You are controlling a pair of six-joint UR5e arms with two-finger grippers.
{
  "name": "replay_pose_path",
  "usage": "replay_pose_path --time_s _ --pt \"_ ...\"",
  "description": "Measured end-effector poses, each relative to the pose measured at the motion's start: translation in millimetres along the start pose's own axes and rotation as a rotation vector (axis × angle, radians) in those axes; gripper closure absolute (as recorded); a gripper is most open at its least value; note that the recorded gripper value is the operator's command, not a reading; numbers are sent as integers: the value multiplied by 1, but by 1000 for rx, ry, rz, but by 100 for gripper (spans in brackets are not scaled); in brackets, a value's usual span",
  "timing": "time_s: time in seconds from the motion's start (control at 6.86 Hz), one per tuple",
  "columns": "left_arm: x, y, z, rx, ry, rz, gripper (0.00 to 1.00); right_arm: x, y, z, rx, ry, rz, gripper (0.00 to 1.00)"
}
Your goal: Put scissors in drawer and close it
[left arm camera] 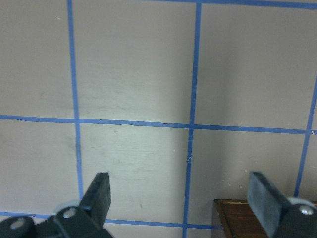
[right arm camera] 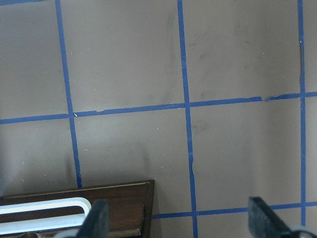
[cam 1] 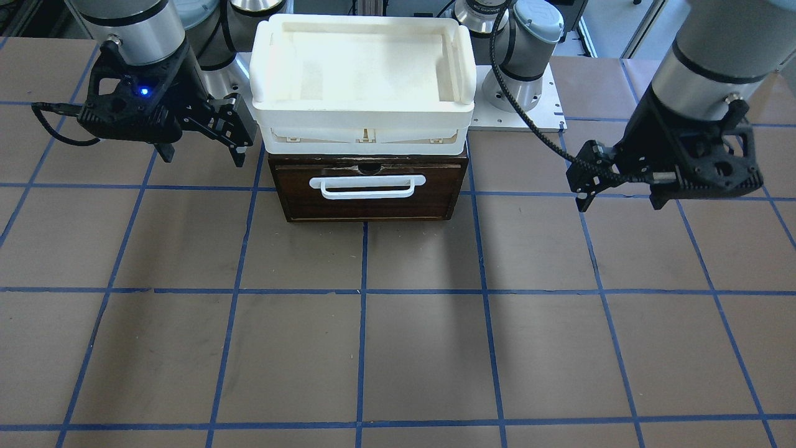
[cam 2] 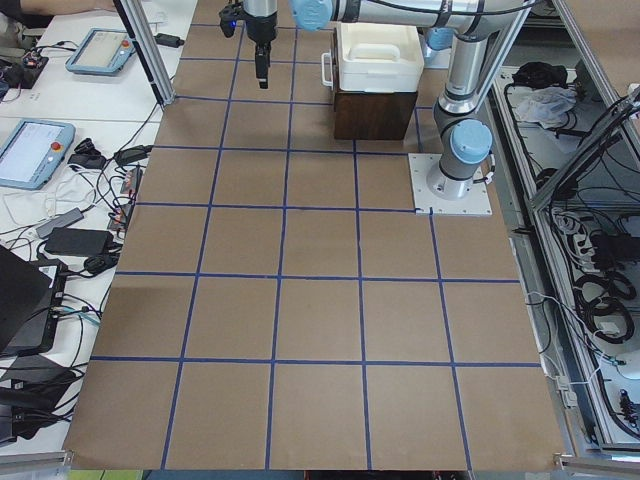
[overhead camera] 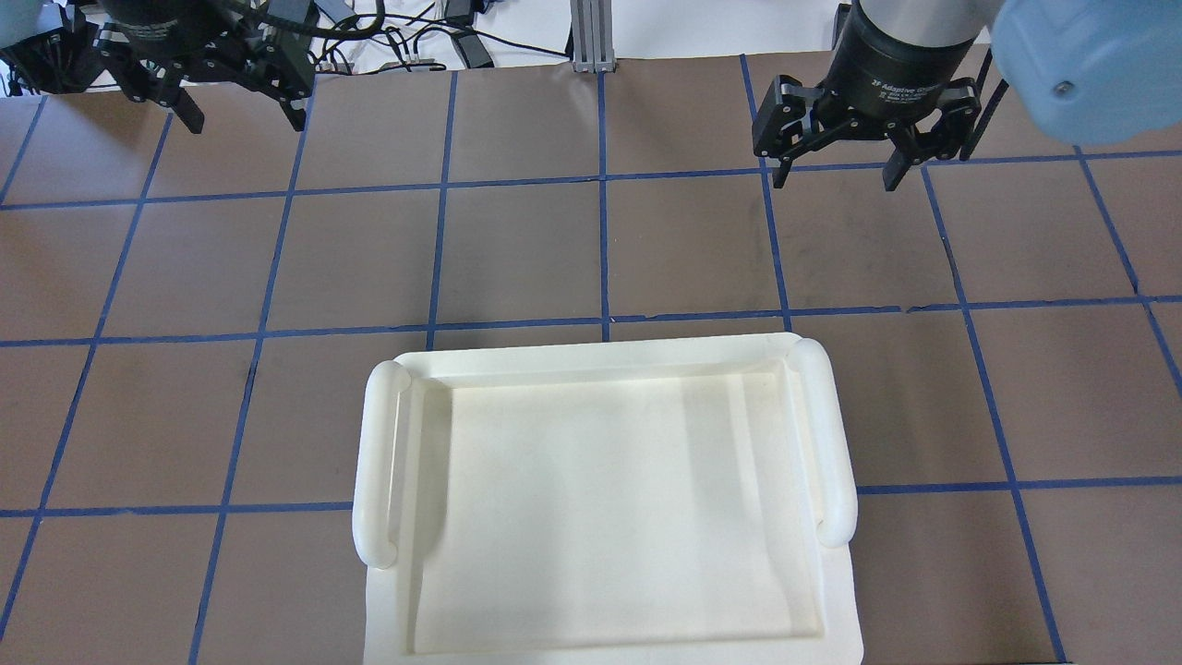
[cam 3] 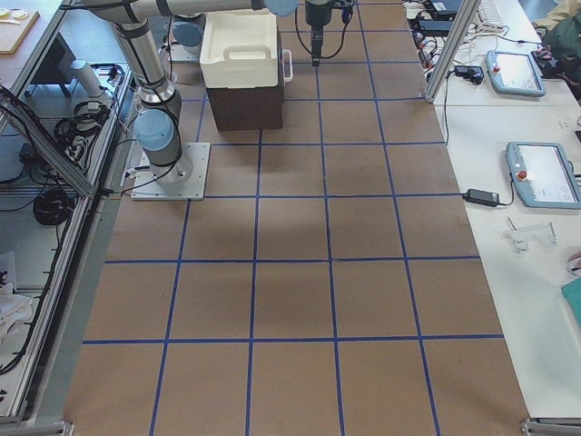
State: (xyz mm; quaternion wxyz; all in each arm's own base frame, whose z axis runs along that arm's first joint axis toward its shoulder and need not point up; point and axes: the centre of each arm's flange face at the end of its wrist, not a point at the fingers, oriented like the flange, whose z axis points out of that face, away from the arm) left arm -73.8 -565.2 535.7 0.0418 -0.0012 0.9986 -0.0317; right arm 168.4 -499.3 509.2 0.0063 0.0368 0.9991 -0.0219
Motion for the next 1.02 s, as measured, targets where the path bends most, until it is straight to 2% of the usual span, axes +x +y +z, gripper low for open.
replay_pose_path --time_s 0.44,1.02 --pt "-1 30 -6 -8 1 13 0 0 0 0 -2 -2 0 0" --pt "5 32 -1 -4 44 6 0 0 0 1 -4 -2 0 0"
